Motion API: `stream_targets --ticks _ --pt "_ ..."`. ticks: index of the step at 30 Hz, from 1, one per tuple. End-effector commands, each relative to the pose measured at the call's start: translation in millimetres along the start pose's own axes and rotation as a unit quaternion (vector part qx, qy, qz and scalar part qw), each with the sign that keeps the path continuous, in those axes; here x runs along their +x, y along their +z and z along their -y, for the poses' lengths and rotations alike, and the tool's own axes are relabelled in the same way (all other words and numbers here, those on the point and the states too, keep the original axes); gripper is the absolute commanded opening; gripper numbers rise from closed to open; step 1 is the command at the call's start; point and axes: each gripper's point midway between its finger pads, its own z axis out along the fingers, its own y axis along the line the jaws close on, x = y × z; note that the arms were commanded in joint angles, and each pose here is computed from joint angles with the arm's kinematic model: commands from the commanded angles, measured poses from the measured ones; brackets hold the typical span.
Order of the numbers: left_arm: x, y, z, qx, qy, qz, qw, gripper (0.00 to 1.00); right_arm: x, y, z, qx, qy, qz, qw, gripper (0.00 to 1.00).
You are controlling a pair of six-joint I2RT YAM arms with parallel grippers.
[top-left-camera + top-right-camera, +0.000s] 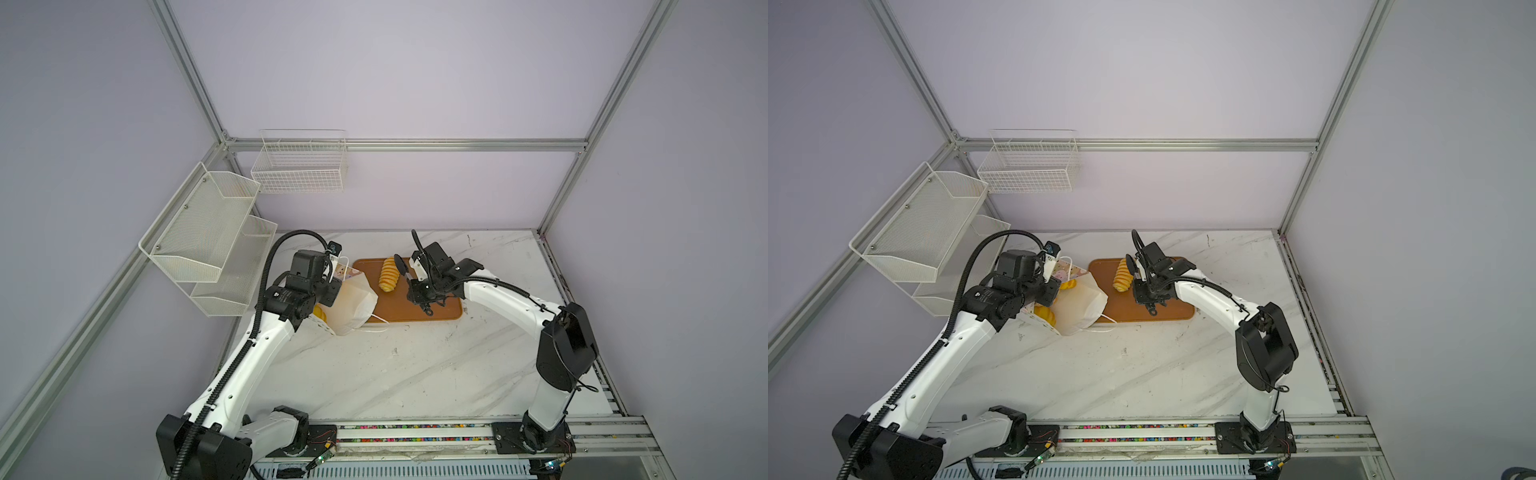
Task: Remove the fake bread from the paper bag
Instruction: 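Move the tongs back toward the bag held by the left gripper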
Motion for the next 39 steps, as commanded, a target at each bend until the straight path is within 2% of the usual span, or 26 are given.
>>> stream_targets --ticks 1,7,14,20,26,31,39 --pt "-46.1 -35.3 -14.5 -0.007 0.003 0.081 0.997 0.0 7.8 -33.6 -24.3 -0.009 -0.017 0.023 1.0 0.12" --pt "-47.2 -37.4 -11.9 0.001 0.012 0.085 0.996 0.0 44.3 -63.4 -70.4 -0.035 -0.046 0.026 0.998 0.14" --pt "-48.6 -37.2 -6.1 0.018 0.006 0.088 0.996 0.0 88.9 -61.6 -111.4 -0.038 -0.087 -0.008 0.995 0.17" --pt "-52.8 -42.1 -4.7 0.026 -0.015 0.103 0.994 0.0 92.3 -45.4 -152.0 -0.126 -0.006 -0.03 0.991 0.17" --pt "-52.7 -45.7 -1.6 0.035 -0.03 0.118 0.992 0.0 100.1 -19.0 -183.9 -0.178 0.017 -0.089 0.98 0.21" --pt "-48.5 -48.3 0.1 0.036 -0.038 0.132 0.99 0.0 97.1 -5.0 -196.8 -0.196 0.04 -0.104 0.974 0.22" --pt "-38.8 -48.6 5.7 0.038 -0.035 0.16 0.986 0.0 81.9 -4.8 -206.2 -0.211 0.08 -0.084 0.971 0.22"
